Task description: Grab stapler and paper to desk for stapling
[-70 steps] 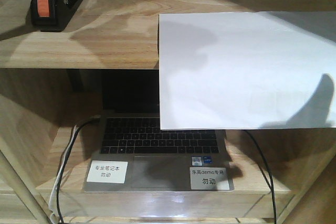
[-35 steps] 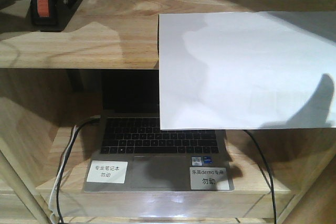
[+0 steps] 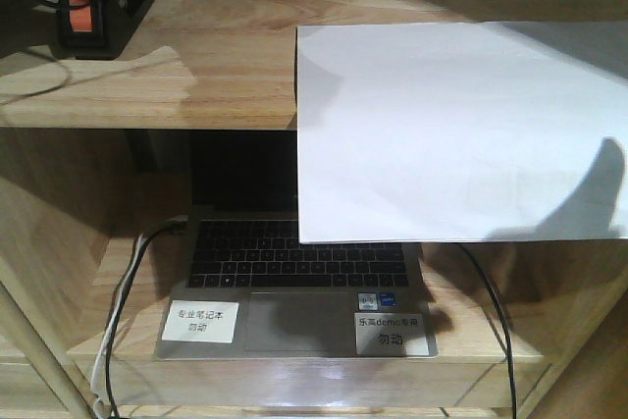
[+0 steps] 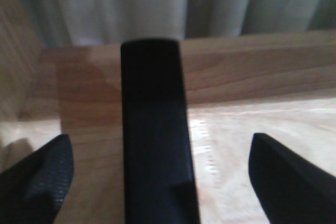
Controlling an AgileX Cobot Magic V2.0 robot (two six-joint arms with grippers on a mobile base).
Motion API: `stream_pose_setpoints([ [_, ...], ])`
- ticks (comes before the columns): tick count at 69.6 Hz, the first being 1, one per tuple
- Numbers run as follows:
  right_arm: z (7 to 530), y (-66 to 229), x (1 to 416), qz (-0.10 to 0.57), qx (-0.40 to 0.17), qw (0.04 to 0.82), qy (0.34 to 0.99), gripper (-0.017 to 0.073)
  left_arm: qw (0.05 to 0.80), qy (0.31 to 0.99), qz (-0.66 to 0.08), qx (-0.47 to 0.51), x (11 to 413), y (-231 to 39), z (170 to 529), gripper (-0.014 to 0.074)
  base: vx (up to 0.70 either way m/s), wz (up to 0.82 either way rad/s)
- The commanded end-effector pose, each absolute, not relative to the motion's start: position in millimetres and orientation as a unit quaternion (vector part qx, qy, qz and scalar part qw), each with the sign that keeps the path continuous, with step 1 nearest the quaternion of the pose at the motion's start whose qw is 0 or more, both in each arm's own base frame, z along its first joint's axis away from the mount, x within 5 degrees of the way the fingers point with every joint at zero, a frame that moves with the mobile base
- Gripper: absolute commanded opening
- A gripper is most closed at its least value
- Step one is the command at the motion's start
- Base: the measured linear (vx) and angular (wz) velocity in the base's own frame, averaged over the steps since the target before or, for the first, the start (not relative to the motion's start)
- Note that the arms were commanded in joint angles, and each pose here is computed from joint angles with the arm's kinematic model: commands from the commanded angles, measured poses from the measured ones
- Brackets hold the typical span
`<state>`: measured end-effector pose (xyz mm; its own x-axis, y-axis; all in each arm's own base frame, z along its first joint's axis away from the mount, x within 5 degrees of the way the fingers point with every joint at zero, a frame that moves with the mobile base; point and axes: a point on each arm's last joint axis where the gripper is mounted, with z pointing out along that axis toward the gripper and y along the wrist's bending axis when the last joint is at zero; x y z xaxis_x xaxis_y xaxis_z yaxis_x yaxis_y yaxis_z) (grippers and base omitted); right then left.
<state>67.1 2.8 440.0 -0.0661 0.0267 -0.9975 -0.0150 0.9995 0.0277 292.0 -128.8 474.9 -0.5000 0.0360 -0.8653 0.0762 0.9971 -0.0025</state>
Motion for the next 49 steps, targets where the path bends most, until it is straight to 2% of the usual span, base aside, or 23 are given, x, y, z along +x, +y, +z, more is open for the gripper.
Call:
stream_pose_setpoints([
  [1,453.0,1.7,67.7,0.01,0.007,0.715,0.699,0.0363,0.547,0.835,-0.047,0.028,285.8,-124.5,497.3,0.0619,0.0,0.0],
  [24,453.1,1.7,67.7,0.01,0.007,0.715,0.699,0.0363,0.547,0.835,-0.052,0.031,289.2,-127.5,495.2,0.0557,0.0,0.0],
  [32,453.1,1.7,67.7,0.01,0.007,0.715,0.699,0.0363,0.547,0.835,-0.053,0.031,289.1,-127.6,495.0,0.0511,0.0,0.0],
  [41,453.1,1.7,67.7,0.01,0.007,0.715,0.699,0.0363,0.539,0.839,-0.06,0.028,288.4,-128.5,493.8,0.0401,0.0,0.0],
  [49,453.1,1.7,67.7,0.01,0.007,0.715,0.699,0.0363,0.537,0.841,-0.06,0.028,288.2,-128.4,493.3,0.024,0.0,0.0],
])
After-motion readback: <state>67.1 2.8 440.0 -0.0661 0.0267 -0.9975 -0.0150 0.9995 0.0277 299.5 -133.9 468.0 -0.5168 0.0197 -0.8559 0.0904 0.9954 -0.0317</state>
